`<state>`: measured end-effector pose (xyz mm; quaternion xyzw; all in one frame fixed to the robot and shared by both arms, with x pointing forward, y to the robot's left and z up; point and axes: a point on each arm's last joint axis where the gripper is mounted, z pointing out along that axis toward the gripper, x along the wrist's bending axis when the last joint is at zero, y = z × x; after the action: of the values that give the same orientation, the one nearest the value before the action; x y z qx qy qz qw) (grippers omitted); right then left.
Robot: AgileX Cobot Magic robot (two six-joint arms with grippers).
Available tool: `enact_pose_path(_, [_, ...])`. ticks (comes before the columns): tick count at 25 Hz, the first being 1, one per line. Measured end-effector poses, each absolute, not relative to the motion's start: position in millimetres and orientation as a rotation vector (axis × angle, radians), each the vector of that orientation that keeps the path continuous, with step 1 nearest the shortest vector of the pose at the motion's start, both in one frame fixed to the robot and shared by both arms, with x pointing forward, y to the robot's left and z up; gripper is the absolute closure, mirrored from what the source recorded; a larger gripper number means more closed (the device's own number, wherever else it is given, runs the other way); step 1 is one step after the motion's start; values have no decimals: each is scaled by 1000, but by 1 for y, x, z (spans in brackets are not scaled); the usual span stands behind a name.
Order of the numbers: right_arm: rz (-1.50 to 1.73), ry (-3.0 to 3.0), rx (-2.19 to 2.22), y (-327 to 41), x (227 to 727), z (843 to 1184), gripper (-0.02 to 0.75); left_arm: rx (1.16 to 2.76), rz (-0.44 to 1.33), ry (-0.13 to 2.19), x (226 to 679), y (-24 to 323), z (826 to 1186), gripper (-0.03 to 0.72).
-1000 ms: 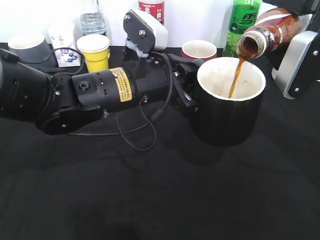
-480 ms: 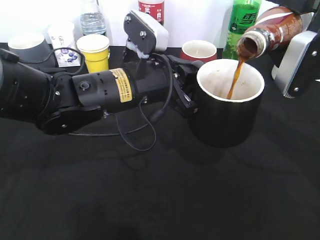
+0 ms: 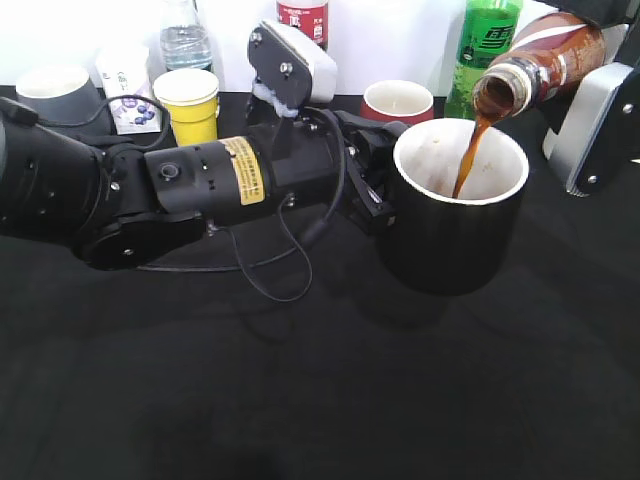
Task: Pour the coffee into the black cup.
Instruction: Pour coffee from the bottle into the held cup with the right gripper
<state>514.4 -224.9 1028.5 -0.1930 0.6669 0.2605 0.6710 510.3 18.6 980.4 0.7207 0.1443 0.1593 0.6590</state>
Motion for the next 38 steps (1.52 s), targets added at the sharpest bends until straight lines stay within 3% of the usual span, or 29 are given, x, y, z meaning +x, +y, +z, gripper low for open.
enact_pose_path(38, [413, 1388, -529, -227, 516, 1034, 210, 1640, 363, 330, 511, 19, 980, 645])
